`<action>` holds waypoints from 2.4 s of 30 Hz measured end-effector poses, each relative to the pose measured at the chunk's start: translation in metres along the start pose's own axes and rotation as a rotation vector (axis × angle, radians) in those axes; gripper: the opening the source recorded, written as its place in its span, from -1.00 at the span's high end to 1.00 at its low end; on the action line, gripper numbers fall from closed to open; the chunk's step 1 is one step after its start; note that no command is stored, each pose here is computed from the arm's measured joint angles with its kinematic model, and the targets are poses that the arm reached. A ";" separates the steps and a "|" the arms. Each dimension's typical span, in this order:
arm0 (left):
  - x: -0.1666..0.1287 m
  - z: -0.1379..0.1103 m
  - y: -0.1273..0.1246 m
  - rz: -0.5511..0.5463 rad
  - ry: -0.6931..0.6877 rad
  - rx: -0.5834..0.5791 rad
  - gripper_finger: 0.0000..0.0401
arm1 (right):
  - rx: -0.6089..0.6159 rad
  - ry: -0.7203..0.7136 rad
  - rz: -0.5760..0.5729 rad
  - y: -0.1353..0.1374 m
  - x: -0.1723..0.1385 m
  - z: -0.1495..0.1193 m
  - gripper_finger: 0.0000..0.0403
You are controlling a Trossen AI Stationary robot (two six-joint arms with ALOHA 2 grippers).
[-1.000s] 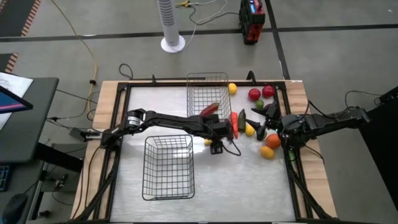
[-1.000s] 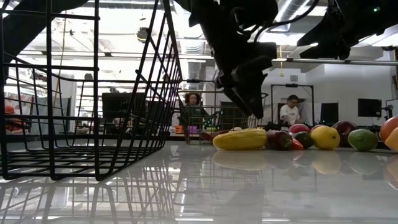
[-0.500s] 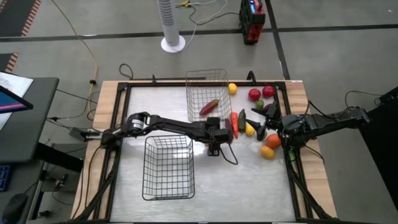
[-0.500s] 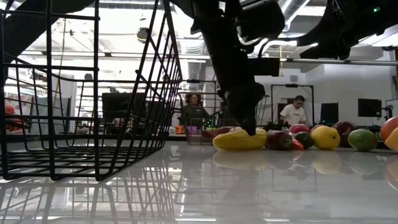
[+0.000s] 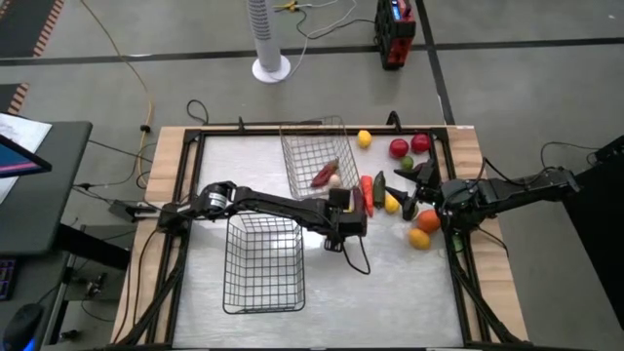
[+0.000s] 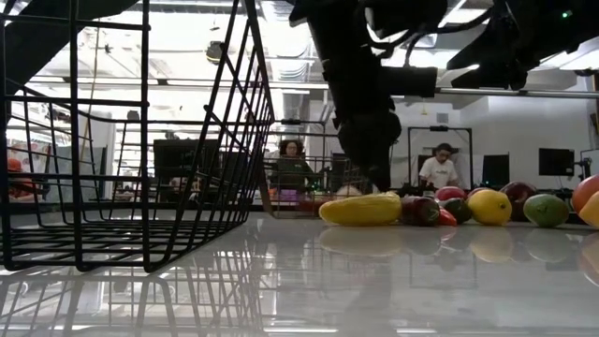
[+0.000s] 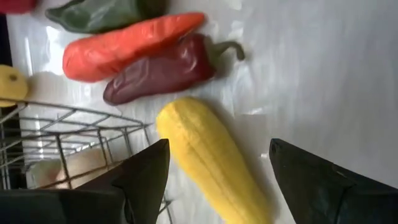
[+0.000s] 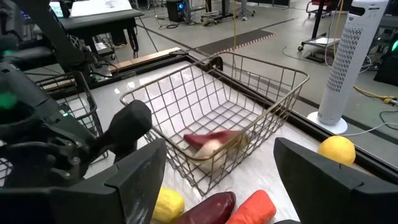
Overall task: Sort produce into baskets
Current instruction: Adjust the gold wire basket
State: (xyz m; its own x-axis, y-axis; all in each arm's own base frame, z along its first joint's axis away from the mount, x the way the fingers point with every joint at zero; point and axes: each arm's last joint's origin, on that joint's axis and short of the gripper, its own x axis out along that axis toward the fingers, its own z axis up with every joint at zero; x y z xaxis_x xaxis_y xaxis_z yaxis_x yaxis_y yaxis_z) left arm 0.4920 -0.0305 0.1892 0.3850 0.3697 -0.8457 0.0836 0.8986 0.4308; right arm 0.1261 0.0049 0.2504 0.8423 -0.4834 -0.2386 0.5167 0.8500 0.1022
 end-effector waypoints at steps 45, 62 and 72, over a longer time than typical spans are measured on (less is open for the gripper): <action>-0.006 -0.024 0.076 0.038 0.228 0.232 -0.15 | -0.003 0.007 -0.001 0.000 0.000 -0.001 -0.61; -0.007 -0.026 0.077 0.091 0.277 0.299 -0.02 | 0.003 0.010 0.001 0.000 0.000 -0.001 -0.61; -0.008 -0.025 0.077 0.116 0.270 0.231 -0.02 | 0.004 0.010 0.001 0.000 0.000 -0.001 -0.61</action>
State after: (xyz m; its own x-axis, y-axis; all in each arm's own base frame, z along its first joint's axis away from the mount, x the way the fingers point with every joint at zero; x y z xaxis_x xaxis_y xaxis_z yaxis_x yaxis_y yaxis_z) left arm 0.4722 0.0413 0.2214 0.1501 0.5431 -0.8261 0.2710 0.7810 0.5627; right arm 0.1260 0.0050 0.2493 0.8410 -0.4806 -0.2483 0.5168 0.8496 0.1059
